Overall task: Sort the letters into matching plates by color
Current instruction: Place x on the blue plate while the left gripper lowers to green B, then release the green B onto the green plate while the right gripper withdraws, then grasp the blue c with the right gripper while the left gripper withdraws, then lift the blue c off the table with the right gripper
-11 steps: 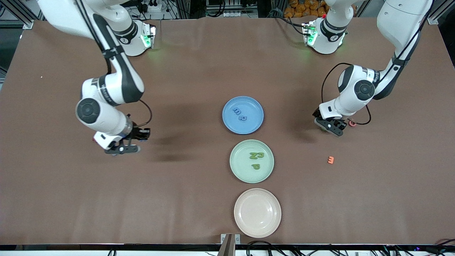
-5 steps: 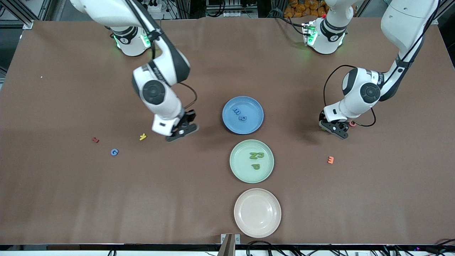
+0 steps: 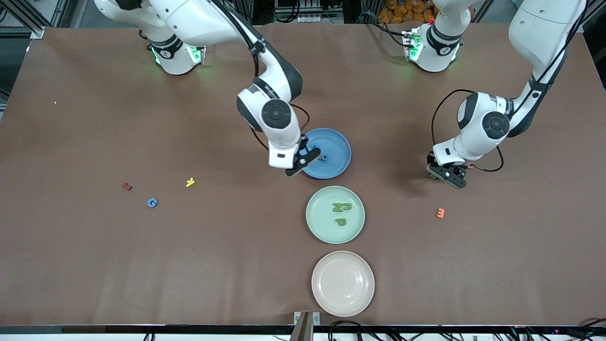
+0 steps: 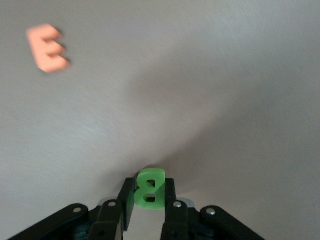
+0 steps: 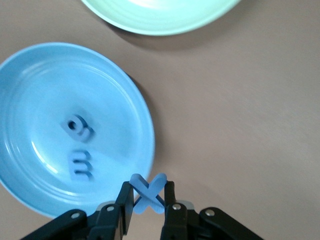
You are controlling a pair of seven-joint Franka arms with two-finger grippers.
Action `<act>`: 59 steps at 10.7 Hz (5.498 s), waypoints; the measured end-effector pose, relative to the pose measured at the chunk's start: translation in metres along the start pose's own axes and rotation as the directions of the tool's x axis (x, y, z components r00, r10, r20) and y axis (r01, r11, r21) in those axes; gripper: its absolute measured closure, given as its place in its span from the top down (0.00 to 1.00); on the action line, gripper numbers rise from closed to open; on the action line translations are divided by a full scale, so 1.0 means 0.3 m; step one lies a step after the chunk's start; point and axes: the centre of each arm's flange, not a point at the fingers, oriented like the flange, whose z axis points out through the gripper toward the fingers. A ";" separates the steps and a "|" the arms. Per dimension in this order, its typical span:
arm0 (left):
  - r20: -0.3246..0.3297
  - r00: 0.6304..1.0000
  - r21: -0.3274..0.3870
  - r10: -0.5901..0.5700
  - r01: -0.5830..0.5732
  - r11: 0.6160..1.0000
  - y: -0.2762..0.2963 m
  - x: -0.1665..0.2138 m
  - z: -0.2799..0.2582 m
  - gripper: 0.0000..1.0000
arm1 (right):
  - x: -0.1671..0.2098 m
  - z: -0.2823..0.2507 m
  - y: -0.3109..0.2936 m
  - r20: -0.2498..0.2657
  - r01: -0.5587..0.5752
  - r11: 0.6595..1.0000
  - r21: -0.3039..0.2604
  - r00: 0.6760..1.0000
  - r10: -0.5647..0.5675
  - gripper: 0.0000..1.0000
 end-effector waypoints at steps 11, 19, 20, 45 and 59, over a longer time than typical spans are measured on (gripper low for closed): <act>-0.075 0.993 0.026 -0.090 0.092 0.995 0.335 0.620 -0.521 0.28 | 0.076 0.051 -0.078 -0.020 -0.072 0.997 0.016 0.997 0.072 1.00; -0.117 0.978 -0.102 -0.175 0.163 0.981 0.519 0.868 -0.272 0.28 | -0.092 -0.324 1.093 -0.011 -0.324 0.945 -0.048 0.946 0.324 1.00; -0.127 0.976 -0.091 -0.176 0.166 0.982 0.538 0.880 -0.218 0.28 | -0.150 -0.340 1.220 -0.009 -0.370 0.928 -0.044 0.929 0.370 1.00; -0.169 0.817 0.102 -0.552 0.571 0.814 0.037 0.546 -1.322 1.00 | -0.748 0.140 1.608 -0.094 -0.970 0.219 0.105 0.209 0.973 0.98; -0.023 0.803 0.182 -0.595 0.589 0.788 -0.046 0.333 -1.446 1.00 | -0.738 0.138 1.611 -0.114 -0.962 0.250 0.107 0.238 0.965 0.38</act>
